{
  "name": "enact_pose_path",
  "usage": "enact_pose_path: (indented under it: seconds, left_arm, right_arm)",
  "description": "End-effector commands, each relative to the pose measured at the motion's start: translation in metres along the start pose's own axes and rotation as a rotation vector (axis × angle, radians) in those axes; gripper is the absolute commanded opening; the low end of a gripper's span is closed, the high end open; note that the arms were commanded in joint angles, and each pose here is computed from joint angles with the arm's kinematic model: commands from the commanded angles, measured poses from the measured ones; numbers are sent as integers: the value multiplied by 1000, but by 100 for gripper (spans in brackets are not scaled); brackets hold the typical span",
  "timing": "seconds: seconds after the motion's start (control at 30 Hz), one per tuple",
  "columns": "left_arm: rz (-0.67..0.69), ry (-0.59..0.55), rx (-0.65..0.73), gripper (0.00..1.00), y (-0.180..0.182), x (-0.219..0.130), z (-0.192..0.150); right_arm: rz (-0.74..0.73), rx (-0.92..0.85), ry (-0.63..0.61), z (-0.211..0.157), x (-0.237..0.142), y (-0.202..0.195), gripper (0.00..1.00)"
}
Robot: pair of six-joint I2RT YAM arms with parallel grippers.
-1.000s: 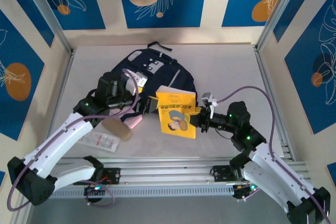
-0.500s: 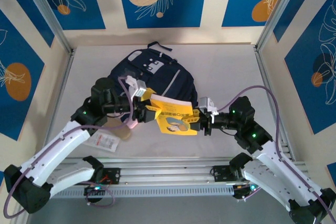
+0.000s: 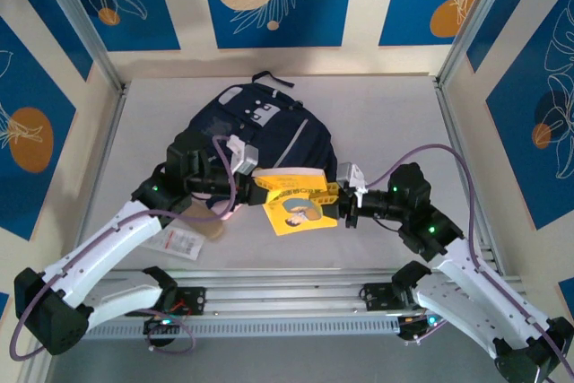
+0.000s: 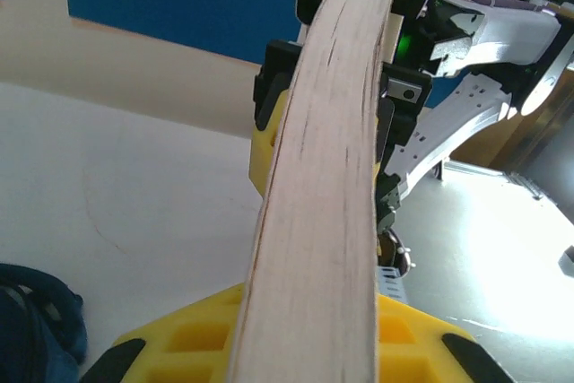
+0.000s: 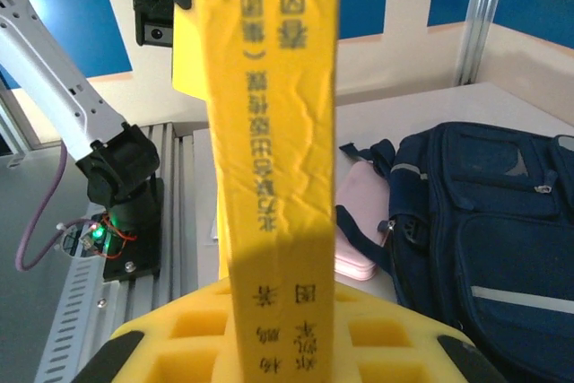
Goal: Pack the student bag
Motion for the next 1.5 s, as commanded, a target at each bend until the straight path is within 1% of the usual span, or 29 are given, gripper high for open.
enact_pose_path:
  seconds: [0.0,0.03,0.07,0.1,0.13,0.17,0.23,0.27,0.33,0.43,0.5,0.57,0.6,0.67,0.77,0.87,0.97,1.07,1.2,1.37,1.47]
  left_arm:
    - [-41,-18,54,0,-11,-2,9]
    - [-28,-30,46,0,-10,-2,11]
    - [-8,-47,27,0,-8,-2,13]
    - [19,-67,0,0,-6,-1,15]
    - [63,-97,-34,0,-2,-2,18]
    - [89,-126,-59,0,-1,-3,21]
    - [163,-203,-112,0,2,-8,28]
    - [225,-257,-162,0,6,-10,32]
    - [313,-368,-275,0,15,-16,36]
    - [367,-493,-472,0,24,-24,44]
    - [376,-566,-575,0,28,-27,46]
    - [393,-638,-686,0,31,-32,46]
    - [411,-665,-747,0,33,-34,43]
    - [417,-725,-890,0,40,-39,37]
    - [364,-760,-1078,0,54,-34,24]
    - [301,-754,-1222,0,66,-25,14]
    - [274,-764,-1279,0,72,-22,11]
    - [273,-790,-1283,0,72,-23,13]
    - [259,-804,-1288,0,70,-24,16]
    - [270,-815,-1284,0,68,-27,16]
    - [259,-811,-1293,0,68,-26,16]
  right_arm:
    - [-71,-8,-57,11,-3,-4,0]
    - [-78,13,-59,10,-3,-5,7]
    - [-106,50,-61,9,-3,-7,24]
    - [-144,83,-61,7,-3,-10,36]
    - [-217,141,-63,5,-4,-14,50]
    - [-289,203,-67,2,-7,-19,60]
    - [-430,341,-78,-3,-16,-27,76]
    - [-511,426,-75,-7,-22,-31,81]
    - [-621,565,-39,-16,-33,-37,83]
    - [-680,753,11,-30,-43,-43,83]
    - [-639,894,-3,-37,-46,-47,82]
    - [-602,1069,-43,-47,-49,-51,82]
    - [-586,1138,-69,-51,-49,-52,82]
    - [-506,1262,-149,-57,-47,-53,83]
    - [-376,1394,-210,-60,-38,-57,87]
    - [-275,1454,-228,-60,-24,-60,91]
    - [-256,1475,-225,-56,-9,-60,93]
    - [-254,1513,-215,-57,3,-60,96]
    - [-286,1570,-222,-66,14,-59,96]
    - [-297,1608,-220,-77,23,-55,95]
    - [-291,1632,-235,-82,28,-54,89]
Point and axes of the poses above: each hand's point on the last joint's axis, 136 mm out from that joint toward the fingers, its own x axis out along the fingers, its own y axis along the line the jaws close on, z = x × y, the point moved 10 cm from there along -x, back along the fingers, and after that the axes turned 13 degrees about -x, right-handed, at the moved point
